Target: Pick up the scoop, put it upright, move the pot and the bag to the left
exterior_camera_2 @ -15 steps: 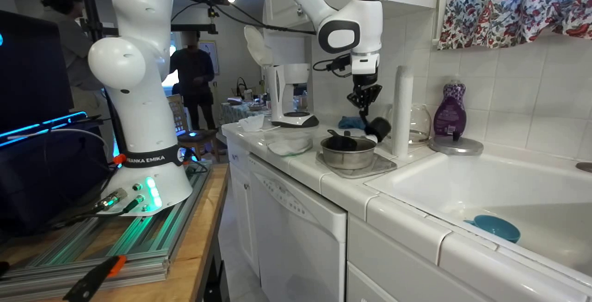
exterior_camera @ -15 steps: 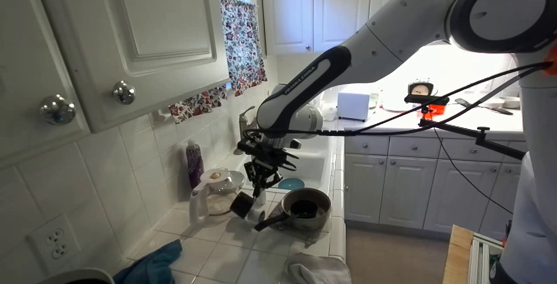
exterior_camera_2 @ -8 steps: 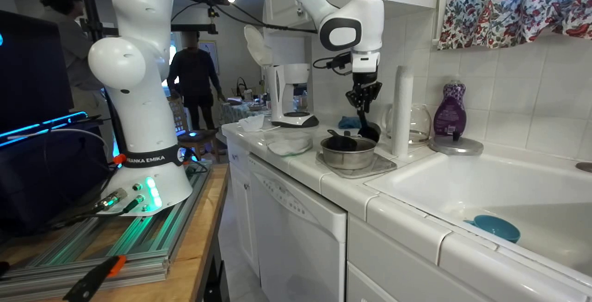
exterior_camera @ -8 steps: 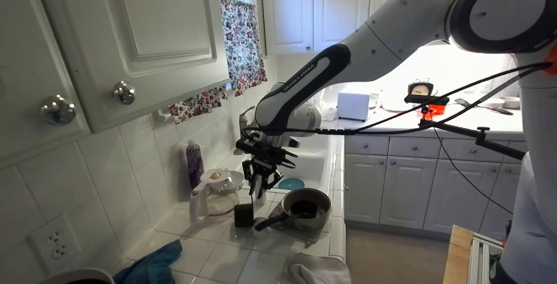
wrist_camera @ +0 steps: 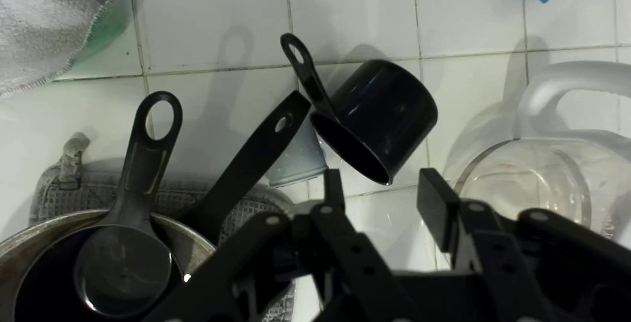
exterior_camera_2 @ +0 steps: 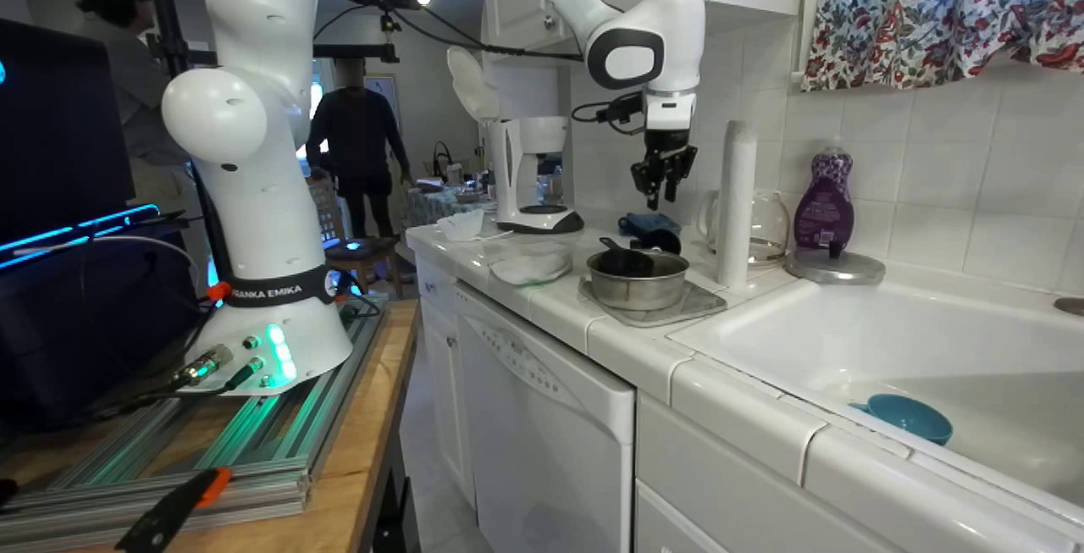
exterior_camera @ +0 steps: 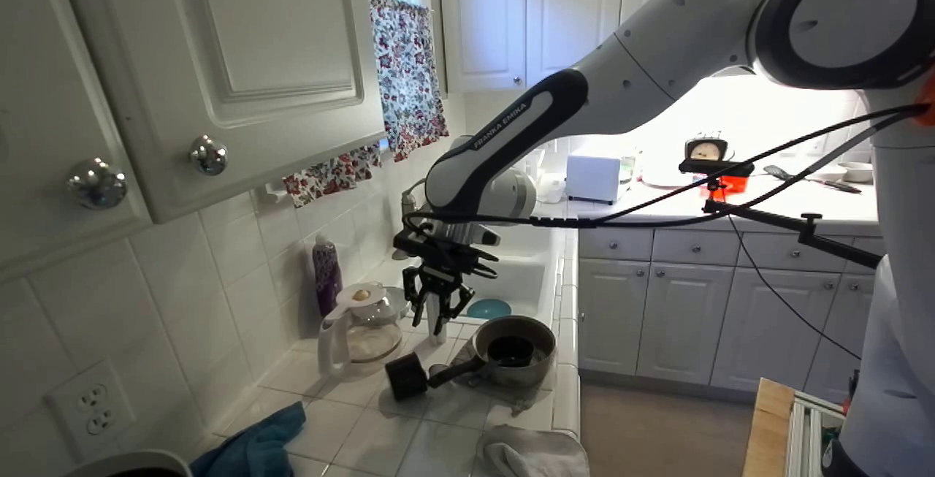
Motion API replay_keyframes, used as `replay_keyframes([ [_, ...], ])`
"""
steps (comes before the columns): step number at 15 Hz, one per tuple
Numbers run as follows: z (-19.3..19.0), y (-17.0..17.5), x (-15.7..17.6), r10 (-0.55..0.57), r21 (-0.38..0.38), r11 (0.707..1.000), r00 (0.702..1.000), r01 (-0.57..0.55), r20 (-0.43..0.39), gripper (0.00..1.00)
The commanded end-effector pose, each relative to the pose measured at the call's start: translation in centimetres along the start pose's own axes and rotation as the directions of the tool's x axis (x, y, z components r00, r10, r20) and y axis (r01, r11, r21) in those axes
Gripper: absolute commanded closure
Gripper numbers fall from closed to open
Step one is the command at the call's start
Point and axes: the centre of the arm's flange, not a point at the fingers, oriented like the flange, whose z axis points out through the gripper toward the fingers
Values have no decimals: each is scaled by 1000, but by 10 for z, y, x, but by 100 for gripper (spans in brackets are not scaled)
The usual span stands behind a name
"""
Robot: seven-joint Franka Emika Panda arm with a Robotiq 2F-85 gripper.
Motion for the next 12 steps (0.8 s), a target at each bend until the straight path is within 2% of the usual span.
replay_keyframes([
  [1, 3, -12, -9, -105, -82, 991, 994, 106, 13, 24],
  [4, 13, -10, -27, -211, -204, 954, 975, 219, 64, 4],
  [5, 18, -8, -34, -238, -244, 937, 968, 251, 82, 1],
  [7, 31, -6, -46, -301, -310, 894, 946, 324, 120, 0],
  [9, 47, -2, -55, -369, -343, 853, 919, 394, 138, 0],
  [12, 69, 6, -66, -442, -353, 817, 888, 457, 128, 0],
])
